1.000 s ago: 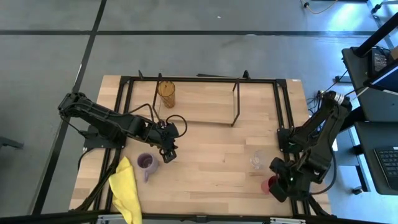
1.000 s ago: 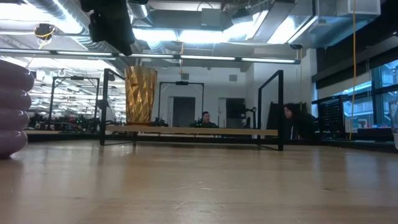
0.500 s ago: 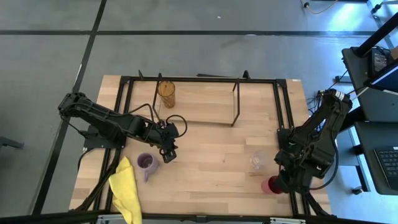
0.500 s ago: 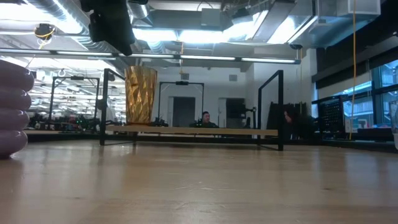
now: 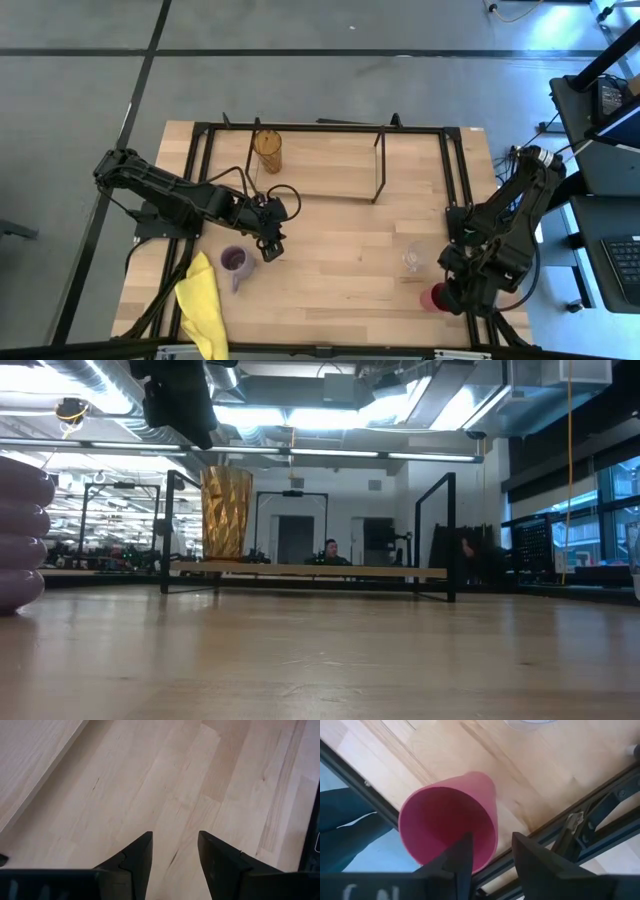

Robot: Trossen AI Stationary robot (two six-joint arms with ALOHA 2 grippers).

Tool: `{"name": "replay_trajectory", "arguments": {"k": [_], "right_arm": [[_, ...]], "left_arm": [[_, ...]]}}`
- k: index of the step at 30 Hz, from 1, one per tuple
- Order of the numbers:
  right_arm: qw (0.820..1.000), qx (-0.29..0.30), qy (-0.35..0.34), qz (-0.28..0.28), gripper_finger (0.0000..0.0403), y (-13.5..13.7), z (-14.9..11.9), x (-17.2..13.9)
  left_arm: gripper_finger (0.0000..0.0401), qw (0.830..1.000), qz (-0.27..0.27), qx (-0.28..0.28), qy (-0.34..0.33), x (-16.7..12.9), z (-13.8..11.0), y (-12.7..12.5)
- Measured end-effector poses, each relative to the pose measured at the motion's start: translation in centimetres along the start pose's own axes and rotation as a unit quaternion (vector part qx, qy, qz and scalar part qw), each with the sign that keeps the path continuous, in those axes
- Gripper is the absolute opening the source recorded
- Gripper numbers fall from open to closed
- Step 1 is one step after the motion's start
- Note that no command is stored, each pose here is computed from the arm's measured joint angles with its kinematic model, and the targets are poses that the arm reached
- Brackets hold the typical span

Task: Stack small to large cups/mugs on shelf
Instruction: Put the red cup on the shelf

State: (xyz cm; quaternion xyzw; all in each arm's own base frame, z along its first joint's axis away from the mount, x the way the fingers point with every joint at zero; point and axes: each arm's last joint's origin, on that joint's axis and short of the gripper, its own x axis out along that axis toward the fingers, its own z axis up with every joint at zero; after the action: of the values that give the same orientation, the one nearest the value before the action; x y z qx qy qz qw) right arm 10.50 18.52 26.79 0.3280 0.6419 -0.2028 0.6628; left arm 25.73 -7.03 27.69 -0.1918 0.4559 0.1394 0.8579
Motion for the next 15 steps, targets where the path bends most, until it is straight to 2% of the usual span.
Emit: {"name": "replay_trajectory", "arguments": {"k": [15], "right_arm": [[0.999,0.002,-0.013,-0.047,0.0137,1.4,-0.4,2.6]], "left_arm": [[0.0152,1.000,0.000,-0.001,0.000,0.0,0.0,0.0]]}}
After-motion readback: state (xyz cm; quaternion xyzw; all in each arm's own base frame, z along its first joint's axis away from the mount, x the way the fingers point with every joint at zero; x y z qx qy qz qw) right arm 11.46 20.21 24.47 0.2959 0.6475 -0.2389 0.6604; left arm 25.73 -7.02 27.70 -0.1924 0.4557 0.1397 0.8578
